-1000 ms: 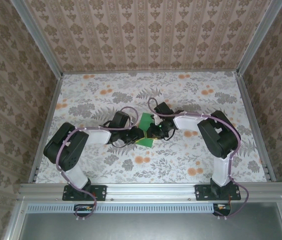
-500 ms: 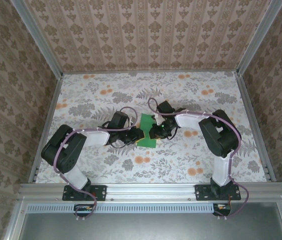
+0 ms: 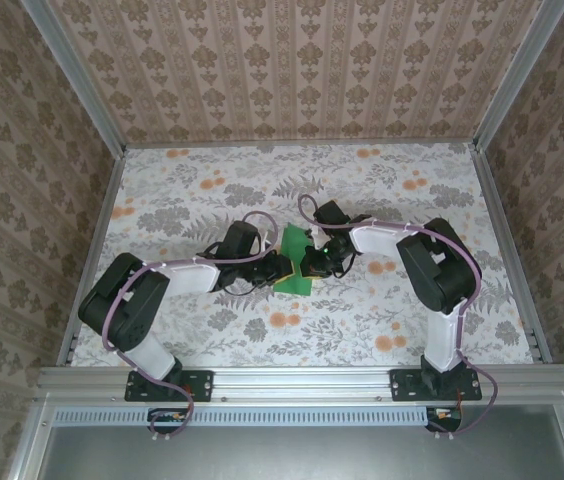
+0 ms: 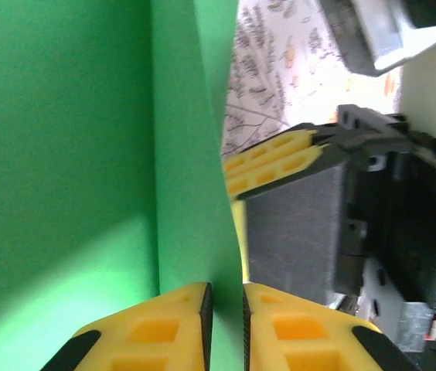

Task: Fold a paper plane with a square sheet of paper (pick it up from the middle)
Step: Fold the triangle a second time at the center of the table.

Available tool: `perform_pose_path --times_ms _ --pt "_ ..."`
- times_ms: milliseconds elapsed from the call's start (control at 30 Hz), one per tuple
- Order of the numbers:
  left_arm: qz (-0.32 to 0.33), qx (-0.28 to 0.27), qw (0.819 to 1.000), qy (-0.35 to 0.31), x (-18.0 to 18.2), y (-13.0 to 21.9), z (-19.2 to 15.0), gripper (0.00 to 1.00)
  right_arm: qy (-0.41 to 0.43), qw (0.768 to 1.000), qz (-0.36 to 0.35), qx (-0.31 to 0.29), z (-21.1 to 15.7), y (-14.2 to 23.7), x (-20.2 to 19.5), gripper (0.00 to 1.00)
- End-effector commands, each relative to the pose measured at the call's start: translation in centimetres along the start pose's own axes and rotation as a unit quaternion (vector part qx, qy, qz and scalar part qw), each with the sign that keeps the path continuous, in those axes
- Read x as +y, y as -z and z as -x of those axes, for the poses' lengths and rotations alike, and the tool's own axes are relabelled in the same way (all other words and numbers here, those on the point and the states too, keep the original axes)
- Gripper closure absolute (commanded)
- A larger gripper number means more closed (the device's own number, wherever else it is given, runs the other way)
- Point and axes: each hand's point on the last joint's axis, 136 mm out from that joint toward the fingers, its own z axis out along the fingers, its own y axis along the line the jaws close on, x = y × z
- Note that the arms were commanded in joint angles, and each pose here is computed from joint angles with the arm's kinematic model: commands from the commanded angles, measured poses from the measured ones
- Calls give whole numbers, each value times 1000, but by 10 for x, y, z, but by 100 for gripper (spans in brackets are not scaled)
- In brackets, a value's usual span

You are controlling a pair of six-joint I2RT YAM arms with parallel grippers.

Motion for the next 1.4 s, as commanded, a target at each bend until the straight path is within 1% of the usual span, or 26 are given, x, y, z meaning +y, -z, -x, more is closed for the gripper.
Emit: perform_pose_path --times_ms 0,100,300,433,667,767,933,1033,1233,1367 --pt "25 -4 1000 15 12 3 0 80 12 999 26 -31 12 18 19 86" --pt "34 -8 999 21 19 4 1 80 17 998 53 -40 19 20 30 86" --pt "36 -9 999 24 21 4 1 74 5 998 63 -28 32 0 33 86" --pt "26 -7 999 21 17 6 -1 71 -8 998 51 -19 36 -12 25 86" --pt "-26 -12 1000 1 -8 9 4 68 -34 999 4 5 28 -25 1 87" --pt "-25 -11 1000 -3 -10 5 8 67 -37 999 1 9 26 -24 0 87" --pt "-36 -10 999 -3 -14 -3 15 66 -35 999 27 -14 33 -2 14 86" --pt "-40 -9 999 -6 -16 -6 19 63 -45 998 38 -38 38 19 16 83" --pt "-39 -11 999 -6 -14 -11 22 49 -81 992 34 -90 39 55 -3 68" --pt "-39 -11 999 -3 -12 -14 24 46 -69 990 52 -107 35 66 -5 61"
